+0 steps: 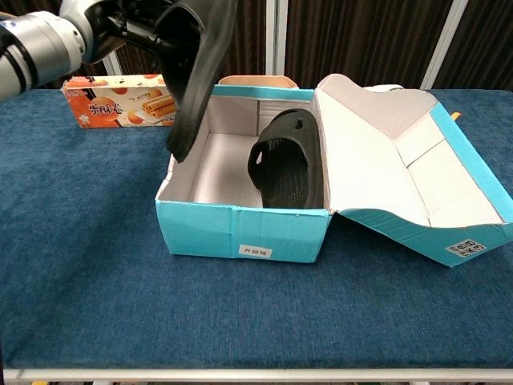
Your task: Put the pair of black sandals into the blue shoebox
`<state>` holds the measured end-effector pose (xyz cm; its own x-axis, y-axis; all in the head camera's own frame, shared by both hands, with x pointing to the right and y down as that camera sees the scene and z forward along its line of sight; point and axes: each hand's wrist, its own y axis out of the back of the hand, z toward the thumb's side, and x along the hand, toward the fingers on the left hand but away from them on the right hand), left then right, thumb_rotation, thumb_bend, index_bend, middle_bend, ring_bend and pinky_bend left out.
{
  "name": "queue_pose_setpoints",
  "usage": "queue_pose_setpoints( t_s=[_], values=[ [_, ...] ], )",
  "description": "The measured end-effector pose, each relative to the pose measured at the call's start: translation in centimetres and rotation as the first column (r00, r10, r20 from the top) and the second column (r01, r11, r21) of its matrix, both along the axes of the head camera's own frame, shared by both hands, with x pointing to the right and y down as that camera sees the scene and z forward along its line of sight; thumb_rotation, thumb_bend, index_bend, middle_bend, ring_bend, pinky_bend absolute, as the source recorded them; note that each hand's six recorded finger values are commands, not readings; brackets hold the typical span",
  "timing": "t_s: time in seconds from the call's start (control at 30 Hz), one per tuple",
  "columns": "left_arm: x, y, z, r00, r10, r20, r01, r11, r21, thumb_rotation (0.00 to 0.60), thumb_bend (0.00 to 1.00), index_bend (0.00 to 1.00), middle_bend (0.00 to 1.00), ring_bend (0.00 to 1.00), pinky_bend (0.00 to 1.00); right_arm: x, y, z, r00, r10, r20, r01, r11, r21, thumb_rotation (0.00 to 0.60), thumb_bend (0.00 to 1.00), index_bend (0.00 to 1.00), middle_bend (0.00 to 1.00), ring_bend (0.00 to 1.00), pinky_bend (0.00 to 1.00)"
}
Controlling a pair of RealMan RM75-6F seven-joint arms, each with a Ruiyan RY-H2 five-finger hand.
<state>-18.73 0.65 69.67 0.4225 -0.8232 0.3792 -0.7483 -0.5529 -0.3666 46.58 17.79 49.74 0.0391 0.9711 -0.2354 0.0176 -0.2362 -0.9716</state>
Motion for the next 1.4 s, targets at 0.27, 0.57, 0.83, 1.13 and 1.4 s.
queue_pose_setpoints(
  t_s=[0.27, 0.57, 0.83, 1.13, 1.4],
  values=[
    [1.8, 0.0, 2.3, 0.997, 0.040, 0.063, -0.047, 0.992, 0.120, 0.600, 0.00, 0.57, 0.59, 0.62, 0.67, 0.2, 0.1, -0.1, 1.000, 0.014, -0.011, -0.014, 1.000, -0.002, 0.600, 0.13, 0.01, 0.11, 0.00, 0.08],
    [2.1, 1.0, 4.5, 0.989, 0.057, 0.135, -0.083, 0.978, 0.192, 0.600, 0.00, 0.57, 0.59, 0.61, 0.66, 0.1, 0.0, 0.0, 1.000, 0.012, -0.012, -0.012, 1.000, -0.008, 0.600, 0.13, 0.01, 0.11, 0.00, 0.08],
    [2.6, 3.0, 6.5, 0.989, 0.081, 0.122, -0.096, 0.989, 0.116, 0.600, 0.00, 0.56, 0.59, 0.44, 0.60, 0.1, -0.1, 0.1, 1.000, 0.013, -0.011, -0.013, 1.000, -0.009, 0.600, 0.13, 0.01, 0.11, 0.00, 0.08],
    [2.6, 3.8, 8.3, 0.983, 0.094, 0.159, -0.096, 0.995, 0.004, 0.600, 0.00, 0.54, 0.59, 0.28, 0.41, 0.2, -0.1, 0.1, 1.000, 0.017, -0.012, -0.017, 1.000, -0.010, 0.600, 0.13, 0.01, 0.11, 0.00, 0.08],
    [2.6, 4.4, 9.2, 0.962, 0.128, 0.242, -0.118, 0.991, -0.058, 0.600, 0.00, 0.52, 0.57, 0.26, 0.38, 0.2, 0.0, 0.0, 1.000, 0.014, -0.010, -0.014, 1.000, -0.009, 0.600, 0.13, 0.01, 0.11, 0.00, 0.08]
  ],
)
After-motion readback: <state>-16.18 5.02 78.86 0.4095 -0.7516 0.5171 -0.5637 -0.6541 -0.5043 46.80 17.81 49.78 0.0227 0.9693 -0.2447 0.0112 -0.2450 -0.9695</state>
